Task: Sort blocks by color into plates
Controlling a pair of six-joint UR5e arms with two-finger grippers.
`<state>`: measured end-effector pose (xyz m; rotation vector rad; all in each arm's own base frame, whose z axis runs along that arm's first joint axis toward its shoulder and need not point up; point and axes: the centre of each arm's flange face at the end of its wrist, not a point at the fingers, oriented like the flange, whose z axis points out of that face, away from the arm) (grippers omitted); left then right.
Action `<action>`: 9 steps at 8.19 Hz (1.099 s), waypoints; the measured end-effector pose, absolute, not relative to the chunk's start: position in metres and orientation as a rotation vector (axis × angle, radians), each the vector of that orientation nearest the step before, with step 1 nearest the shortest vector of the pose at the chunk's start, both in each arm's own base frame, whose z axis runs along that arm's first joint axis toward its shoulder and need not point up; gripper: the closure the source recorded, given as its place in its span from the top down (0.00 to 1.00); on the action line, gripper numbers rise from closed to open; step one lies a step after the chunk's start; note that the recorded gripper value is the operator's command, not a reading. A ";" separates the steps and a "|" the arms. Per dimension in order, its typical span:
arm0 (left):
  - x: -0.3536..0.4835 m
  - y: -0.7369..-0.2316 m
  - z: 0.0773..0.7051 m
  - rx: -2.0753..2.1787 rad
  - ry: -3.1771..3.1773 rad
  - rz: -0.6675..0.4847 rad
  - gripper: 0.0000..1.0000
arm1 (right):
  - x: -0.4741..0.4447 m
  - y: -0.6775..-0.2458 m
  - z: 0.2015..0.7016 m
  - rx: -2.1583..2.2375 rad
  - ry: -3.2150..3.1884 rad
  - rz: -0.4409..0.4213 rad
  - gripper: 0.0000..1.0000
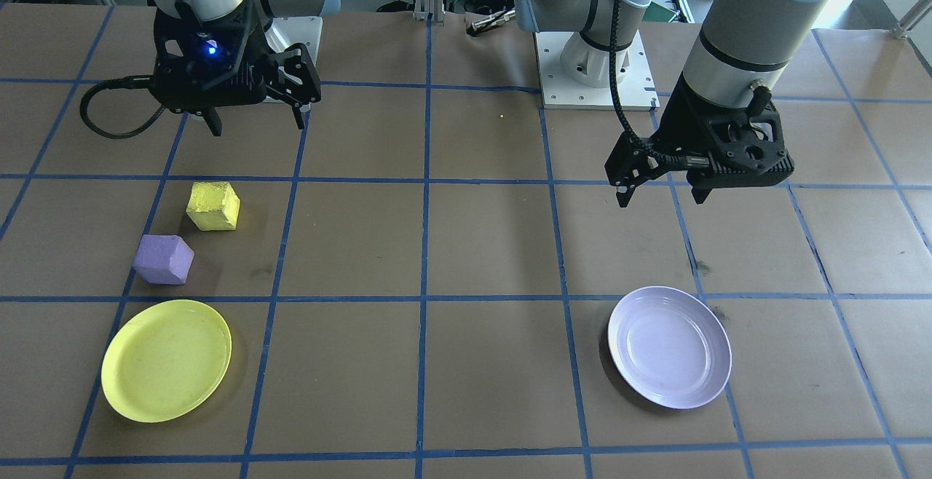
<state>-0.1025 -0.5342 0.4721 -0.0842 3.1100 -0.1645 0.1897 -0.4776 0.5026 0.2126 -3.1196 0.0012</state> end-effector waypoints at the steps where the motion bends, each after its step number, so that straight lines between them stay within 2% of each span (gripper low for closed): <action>1: -0.103 -0.535 0.473 -0.086 3.110 -0.173 1.00 | 0.190 -0.478 0.502 0.213 -3.119 0.001 1.00; 6: -0.103 -0.525 0.490 -0.087 3.104 -0.229 1.00 | 0.185 -0.479 0.497 0.206 -3.108 -0.024 1.00; 9: -0.104 -0.523 0.492 -0.086 3.104 -0.234 1.00 | 0.145 -0.482 0.463 0.128 -3.092 -0.127 1.00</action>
